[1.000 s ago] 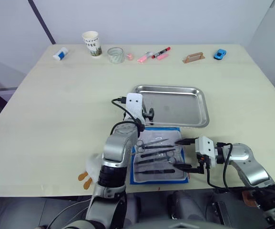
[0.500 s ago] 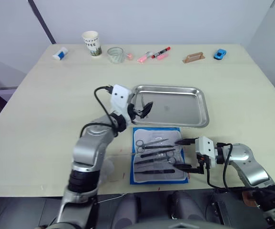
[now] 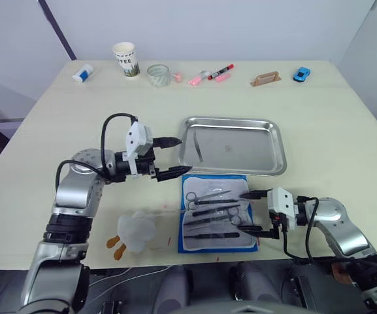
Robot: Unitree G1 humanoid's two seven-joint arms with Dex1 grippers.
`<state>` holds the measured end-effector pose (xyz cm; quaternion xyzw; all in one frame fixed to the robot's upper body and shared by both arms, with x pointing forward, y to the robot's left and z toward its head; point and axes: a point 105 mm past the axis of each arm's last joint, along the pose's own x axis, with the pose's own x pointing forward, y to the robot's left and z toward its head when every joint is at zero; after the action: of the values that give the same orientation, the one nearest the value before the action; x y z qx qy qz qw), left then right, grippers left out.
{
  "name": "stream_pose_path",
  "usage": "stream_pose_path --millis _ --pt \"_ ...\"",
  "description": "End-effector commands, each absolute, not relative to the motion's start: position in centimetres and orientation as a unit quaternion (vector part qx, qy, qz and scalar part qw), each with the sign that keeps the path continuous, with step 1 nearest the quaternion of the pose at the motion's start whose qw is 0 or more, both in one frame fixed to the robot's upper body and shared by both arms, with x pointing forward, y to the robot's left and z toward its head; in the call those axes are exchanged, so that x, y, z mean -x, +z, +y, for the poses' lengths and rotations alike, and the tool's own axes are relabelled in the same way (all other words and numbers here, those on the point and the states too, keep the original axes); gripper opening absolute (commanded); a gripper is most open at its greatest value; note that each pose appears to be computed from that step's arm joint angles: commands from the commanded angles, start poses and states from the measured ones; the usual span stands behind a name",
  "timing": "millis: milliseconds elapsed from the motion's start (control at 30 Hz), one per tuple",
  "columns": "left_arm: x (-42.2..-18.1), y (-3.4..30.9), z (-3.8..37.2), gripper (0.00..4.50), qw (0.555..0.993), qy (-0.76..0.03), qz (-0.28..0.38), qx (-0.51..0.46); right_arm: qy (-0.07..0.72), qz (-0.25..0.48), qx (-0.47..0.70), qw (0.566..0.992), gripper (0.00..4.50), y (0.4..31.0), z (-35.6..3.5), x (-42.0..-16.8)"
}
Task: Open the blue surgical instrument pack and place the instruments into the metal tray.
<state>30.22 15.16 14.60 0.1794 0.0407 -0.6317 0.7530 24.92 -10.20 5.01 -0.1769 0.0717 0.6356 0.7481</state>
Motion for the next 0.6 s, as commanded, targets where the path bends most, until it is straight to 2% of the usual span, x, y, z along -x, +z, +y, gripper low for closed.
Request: stream_pose_path --millis 33,233,600 --pt "-29.4 14.1 14.8 4.46 0.714 -0.667 0.044 -0.207 0.624 0.157 0.184 0.743 4.50 1.1 -11.1 -23.8" --pt "-28.9 12.8 13.8 4.46 0.688 -0.689 0.046 -0.222 0.623 0.154 0.180 0.745 4.50 1.1 -11.1 -23.7" --pt "-29.2 12.1 13.7 4.46 0.684 -0.688 0.053 -0.236 0.632 0.140 0.138 0.750 4.50 1.1 -10.7 -23.5"
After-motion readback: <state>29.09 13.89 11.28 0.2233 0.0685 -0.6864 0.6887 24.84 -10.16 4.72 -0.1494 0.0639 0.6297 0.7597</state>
